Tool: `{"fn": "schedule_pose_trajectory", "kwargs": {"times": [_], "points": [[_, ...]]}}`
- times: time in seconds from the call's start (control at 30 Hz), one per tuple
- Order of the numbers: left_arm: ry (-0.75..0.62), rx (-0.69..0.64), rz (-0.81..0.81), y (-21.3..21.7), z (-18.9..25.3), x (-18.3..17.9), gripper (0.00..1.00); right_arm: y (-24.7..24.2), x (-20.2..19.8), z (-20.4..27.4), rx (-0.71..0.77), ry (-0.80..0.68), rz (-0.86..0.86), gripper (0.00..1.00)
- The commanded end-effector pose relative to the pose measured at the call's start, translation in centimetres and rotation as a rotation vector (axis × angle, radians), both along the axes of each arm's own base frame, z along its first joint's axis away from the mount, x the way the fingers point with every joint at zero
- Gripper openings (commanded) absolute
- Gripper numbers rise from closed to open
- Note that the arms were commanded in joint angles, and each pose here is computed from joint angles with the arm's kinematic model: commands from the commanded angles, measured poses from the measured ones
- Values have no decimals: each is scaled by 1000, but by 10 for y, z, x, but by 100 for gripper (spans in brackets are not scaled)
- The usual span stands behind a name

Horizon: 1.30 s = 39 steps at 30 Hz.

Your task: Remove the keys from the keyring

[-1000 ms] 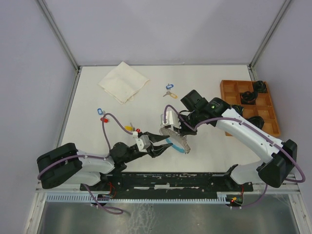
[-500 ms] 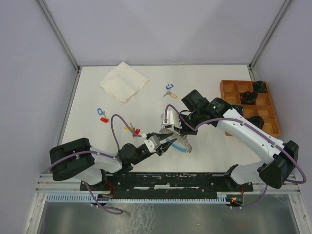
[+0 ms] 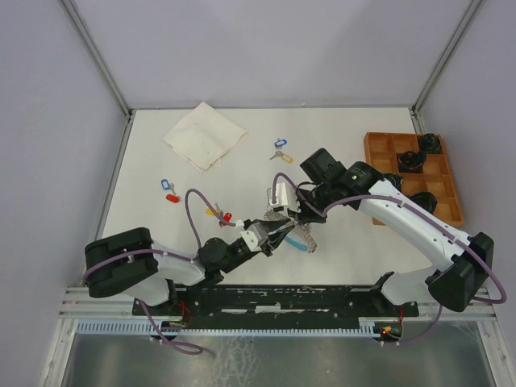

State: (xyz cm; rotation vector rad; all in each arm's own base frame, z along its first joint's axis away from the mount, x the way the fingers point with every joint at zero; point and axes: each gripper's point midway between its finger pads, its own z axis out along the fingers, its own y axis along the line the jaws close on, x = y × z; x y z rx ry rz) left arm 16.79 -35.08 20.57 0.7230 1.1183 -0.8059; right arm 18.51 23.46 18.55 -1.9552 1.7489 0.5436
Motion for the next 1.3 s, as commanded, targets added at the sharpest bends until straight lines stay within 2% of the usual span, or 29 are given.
{"fn": "schedule_pose_trajectory", "kwargs": {"times": [0.0,0.4,0.6,0.87,1.27], "points": [[-44,-59,29,0,28,3,29,12,4,25,86,-54,8,1],[-35,-25,57,-5,21,10,27,12,3,24,89,-48,13,1],[-32,-15,91,-2,20,15,20,12,2,24,92,-44,16,1],[-42,42,107,1,10,17,3,11,2,25,92,-50,15,1],[-66,139,99,7,-1,14,3,4,7,28,74,-98,2,1]]}}
